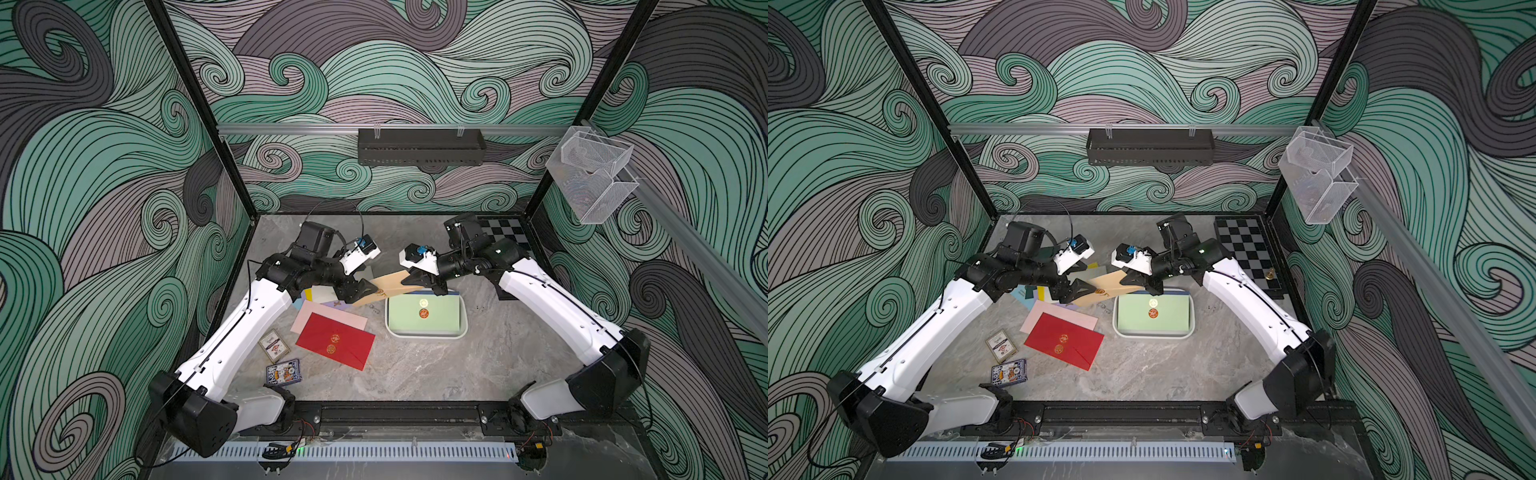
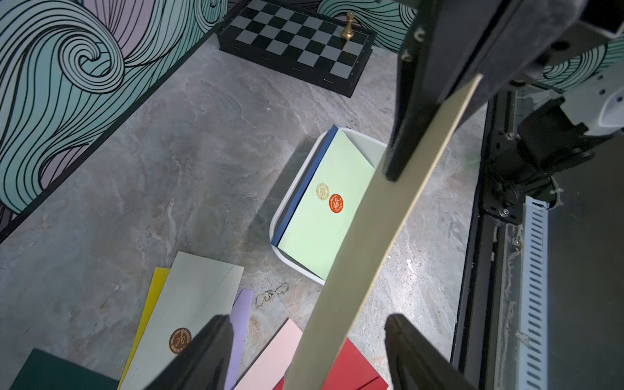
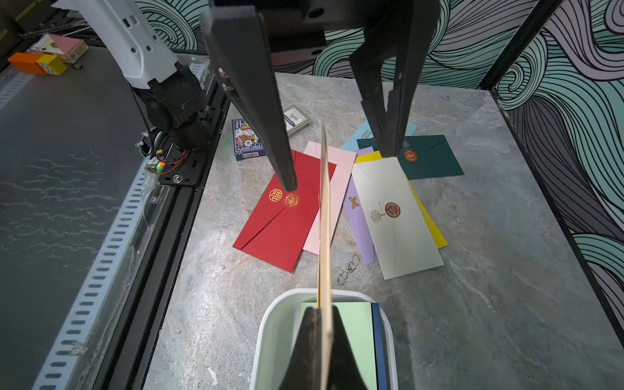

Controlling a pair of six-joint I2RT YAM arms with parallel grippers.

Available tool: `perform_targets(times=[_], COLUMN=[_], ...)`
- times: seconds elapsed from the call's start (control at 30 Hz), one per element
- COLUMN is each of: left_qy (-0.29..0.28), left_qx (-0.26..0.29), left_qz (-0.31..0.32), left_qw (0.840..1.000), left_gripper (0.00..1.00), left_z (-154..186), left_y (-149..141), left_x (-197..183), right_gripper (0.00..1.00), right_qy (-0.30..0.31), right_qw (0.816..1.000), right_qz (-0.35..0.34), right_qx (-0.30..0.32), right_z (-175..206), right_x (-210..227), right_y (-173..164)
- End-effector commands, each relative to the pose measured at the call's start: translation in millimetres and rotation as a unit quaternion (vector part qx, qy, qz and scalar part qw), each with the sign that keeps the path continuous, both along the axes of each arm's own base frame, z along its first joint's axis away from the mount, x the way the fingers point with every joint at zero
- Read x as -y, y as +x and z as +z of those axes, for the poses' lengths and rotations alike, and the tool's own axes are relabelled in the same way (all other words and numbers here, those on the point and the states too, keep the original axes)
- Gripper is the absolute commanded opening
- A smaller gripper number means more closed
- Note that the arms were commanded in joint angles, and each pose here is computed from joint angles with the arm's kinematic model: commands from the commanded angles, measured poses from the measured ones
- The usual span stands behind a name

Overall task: Put the sealed envelopes into the storage box
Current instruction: Pick up the envelope from the center of the board.

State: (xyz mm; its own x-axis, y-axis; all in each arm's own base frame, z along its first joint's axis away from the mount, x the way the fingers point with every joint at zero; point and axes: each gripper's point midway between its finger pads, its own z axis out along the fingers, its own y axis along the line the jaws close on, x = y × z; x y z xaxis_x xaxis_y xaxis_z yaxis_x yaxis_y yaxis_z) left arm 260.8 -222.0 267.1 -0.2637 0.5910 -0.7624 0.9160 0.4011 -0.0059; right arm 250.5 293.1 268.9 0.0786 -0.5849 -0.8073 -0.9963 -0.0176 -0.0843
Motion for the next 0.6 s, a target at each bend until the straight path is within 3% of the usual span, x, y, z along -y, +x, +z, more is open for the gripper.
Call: perform_targets(times=[0.0, 0.17, 0.3, 0.33, 0.4, 0.43, 0.57], left_qy=[0.024, 0.045, 0.04, 0.036, 0.018, 0.009, -0.051], left_qx=[0.002, -0.002, 0.004, 0.007, 0.013, 0.018, 0.032], left_qz=[-0.024, -0.027, -0.013, -0.001, 0.02, 0.025, 0.041], left_qw=[0.999, 0.999, 0.999, 0.999, 1.0, 0.999, 0.997], left_gripper=[0.67, 0.42, 0.03, 0.0, 0.0, 0.0, 0.0], left_z=[0, -9, -3, 1, 10, 15, 41], left_y=[-5, -6, -1, 2, 7, 7, 6], left_x=[2, 4, 4, 4, 4, 5, 4], right_gripper=[0.0, 0.0, 0.0, 0.03, 0.43, 0.53, 0.71], right_qy=[-0.006, -0.005, 0.002, 0.004, 0.014, 0.023, 0.12], right_qw=[0.999, 0.999, 0.999, 0.999, 1.0, 1.0, 0.991], right_qz=[0.031, 0.034, 0.038, 0.036, 0.003, -0.011, -0.062], right_qx=[0.017, 0.017, 0.016, 0.017, 0.002, -0.007, -0.007], right_z=[-3, -2, 3, 5, 16, 25, 71], right_x=[-3, -5, -7, -7, -8, -9, -2], right_y=[-12, -13, -15, -14, -7, -5, 12])
